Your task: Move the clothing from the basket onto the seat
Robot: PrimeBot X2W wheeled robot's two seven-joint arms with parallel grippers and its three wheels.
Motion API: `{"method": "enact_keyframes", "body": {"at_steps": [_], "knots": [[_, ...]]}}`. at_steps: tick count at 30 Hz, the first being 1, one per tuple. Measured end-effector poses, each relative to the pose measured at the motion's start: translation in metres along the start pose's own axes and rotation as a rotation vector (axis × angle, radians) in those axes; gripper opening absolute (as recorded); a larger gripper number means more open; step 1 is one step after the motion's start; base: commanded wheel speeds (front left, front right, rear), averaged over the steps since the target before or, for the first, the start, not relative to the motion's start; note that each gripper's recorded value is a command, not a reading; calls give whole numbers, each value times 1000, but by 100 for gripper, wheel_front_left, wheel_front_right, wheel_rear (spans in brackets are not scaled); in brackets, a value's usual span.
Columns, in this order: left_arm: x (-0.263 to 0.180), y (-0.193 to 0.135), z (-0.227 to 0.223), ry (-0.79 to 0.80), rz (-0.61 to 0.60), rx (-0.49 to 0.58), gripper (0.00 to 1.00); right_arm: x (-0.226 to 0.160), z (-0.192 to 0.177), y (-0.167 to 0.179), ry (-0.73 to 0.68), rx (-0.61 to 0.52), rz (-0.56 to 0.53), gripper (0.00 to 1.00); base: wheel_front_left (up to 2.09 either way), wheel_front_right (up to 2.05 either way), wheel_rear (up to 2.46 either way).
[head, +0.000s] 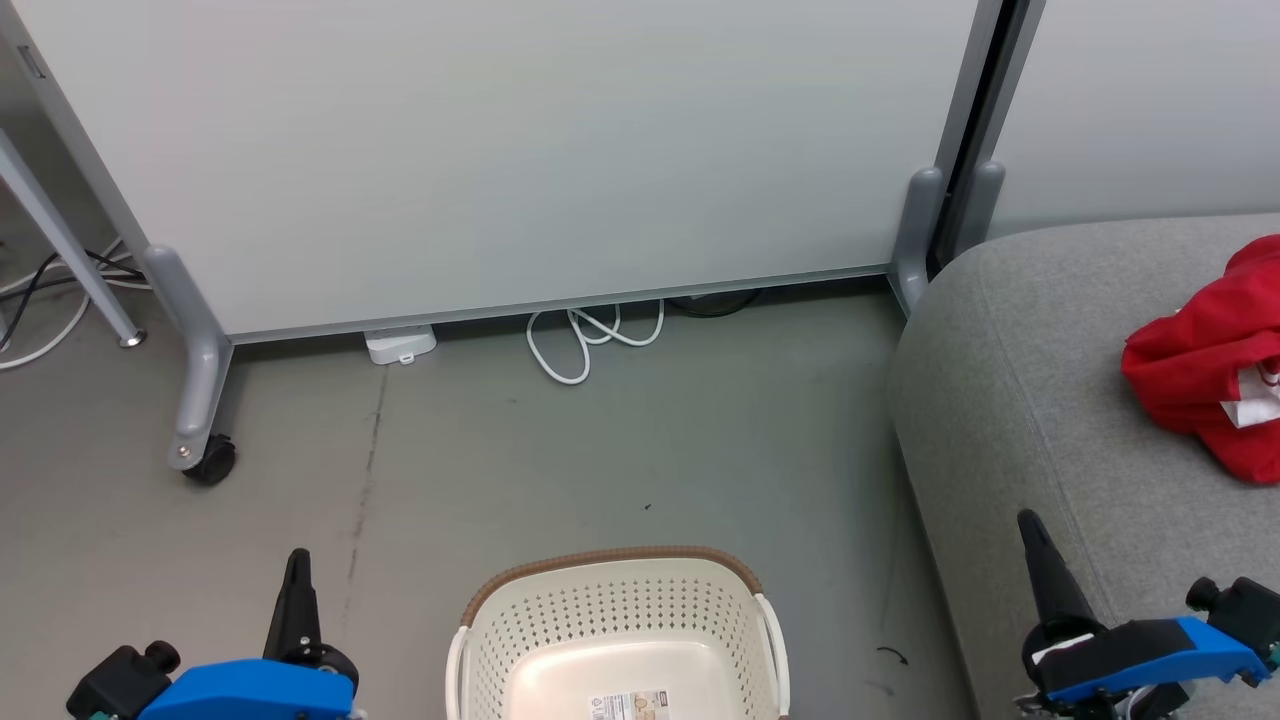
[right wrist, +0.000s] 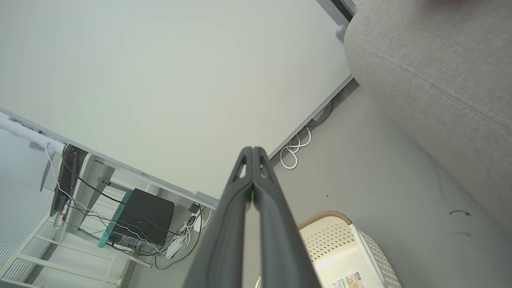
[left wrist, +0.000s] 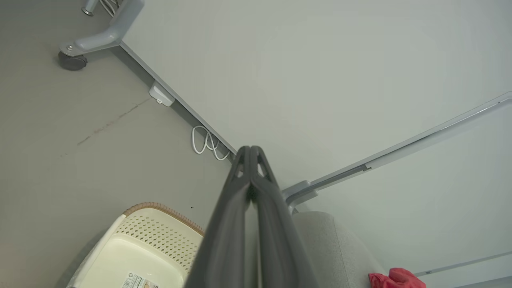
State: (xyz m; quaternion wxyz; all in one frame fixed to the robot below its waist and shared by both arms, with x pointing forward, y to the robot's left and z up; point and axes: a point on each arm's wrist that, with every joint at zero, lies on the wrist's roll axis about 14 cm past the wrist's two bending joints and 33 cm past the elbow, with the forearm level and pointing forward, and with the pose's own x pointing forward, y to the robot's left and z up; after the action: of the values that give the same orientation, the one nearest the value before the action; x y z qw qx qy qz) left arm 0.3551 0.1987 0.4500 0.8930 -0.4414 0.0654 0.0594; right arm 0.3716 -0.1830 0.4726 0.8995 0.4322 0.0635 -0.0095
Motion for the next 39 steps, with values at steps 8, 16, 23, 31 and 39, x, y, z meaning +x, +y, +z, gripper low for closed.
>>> {"method": "enact_keyframes", "body": {"at_steps": [8, 16, 23, 31, 39], "knots": [[4, -5, 4, -2, -11, -100, 0, 2, 5, 2, -12, 106, 6, 0, 0, 0, 0], [7, -10, 9, -7, -27, -184, 0, 3, 9, 3, -23, 188, 11, 0, 0, 0, 0], [10, -15, 13, -10, -40, -260, 0, 5, 12, 4, -29, 268, 21, 0, 0, 0, 0], [13, -21, 17, -11, -61, -331, 0, 6, 16, 6, -39, 342, 30, 0, 0, 0, 0], [15, -25, 20, -9, -76, -396, 0, 7, 20, 7, -47, 410, 40, 0, 0, 0, 0]]}}
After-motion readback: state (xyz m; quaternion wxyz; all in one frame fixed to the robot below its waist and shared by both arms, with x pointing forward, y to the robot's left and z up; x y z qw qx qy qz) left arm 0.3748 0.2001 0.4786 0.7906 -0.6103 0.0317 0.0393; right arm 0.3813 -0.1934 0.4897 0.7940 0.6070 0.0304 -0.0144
